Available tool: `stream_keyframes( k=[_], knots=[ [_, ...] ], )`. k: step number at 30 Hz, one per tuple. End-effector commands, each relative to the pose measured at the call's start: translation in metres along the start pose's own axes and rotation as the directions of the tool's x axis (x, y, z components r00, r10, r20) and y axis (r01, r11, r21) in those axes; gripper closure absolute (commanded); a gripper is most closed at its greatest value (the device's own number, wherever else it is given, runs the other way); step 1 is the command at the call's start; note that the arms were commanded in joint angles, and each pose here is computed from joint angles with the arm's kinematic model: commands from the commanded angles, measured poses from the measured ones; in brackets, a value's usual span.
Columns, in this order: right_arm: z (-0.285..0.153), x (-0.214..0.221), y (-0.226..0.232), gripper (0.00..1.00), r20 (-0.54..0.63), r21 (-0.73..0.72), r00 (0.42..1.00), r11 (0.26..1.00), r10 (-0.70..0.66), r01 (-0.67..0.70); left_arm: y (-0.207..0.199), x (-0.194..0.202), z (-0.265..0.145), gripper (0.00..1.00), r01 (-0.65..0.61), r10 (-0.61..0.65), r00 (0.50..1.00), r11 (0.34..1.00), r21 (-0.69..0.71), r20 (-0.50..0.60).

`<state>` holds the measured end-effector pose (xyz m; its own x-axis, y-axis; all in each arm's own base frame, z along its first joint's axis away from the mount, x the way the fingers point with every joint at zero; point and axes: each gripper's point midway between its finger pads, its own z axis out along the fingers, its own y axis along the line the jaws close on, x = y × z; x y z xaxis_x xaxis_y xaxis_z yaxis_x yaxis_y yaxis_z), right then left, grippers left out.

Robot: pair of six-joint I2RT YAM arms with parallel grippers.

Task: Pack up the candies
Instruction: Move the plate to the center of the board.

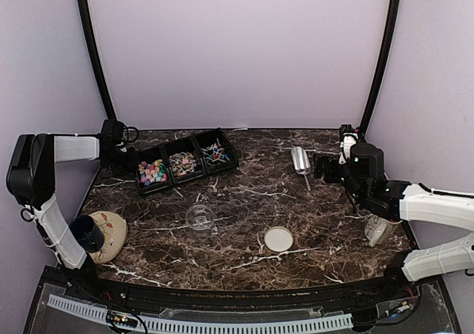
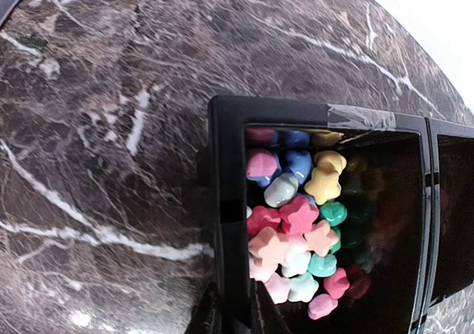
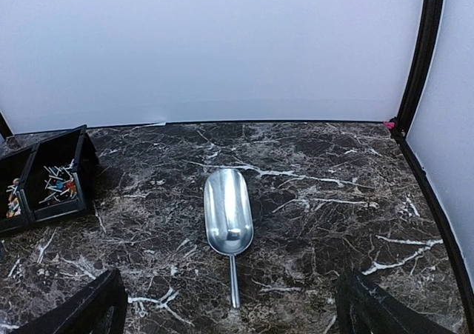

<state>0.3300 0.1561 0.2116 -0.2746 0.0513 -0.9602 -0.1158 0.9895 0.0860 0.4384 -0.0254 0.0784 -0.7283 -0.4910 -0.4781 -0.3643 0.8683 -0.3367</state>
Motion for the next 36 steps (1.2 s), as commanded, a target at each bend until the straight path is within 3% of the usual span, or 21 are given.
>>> stream_keyframes(
  k=[1, 13, 28, 36],
  knots=[
    [-0.002, -0.007, 0.005, 0.02, 0.024, -0.022, 0.999, 0.999, 0.03, -0.03, -0.019, 0.009, -0.02, 0.94, -0.052, 0.052, 0.999, 0.998, 0.048, 0.002],
    [-0.001, -0.005, 0.006, 0.02, 0.019, -0.028, 0.999, 0.999, 0.032, -0.032, -0.031, 0.034, -0.048, 0.94, 0.016, -0.017, 1.0, 0.999, 0.047, 0.019],
    [0.0, -0.005, 0.005, 0.02, 0.02, -0.015, 0.999, 0.999, 0.028, -0.028, -0.054, 0.08, -0.053, 0.93, 0.018, -0.017, 0.999, 0.999, 0.048, -0.031],
    [0.0, -0.004, 0.005, 0.02, 0.018, -0.014, 0.999, 1.0, 0.027, -0.027, -0.054, 0.096, -0.059, 0.82, 0.035, -0.032, 0.998, 0.997, 0.062, -0.047]
  ],
)
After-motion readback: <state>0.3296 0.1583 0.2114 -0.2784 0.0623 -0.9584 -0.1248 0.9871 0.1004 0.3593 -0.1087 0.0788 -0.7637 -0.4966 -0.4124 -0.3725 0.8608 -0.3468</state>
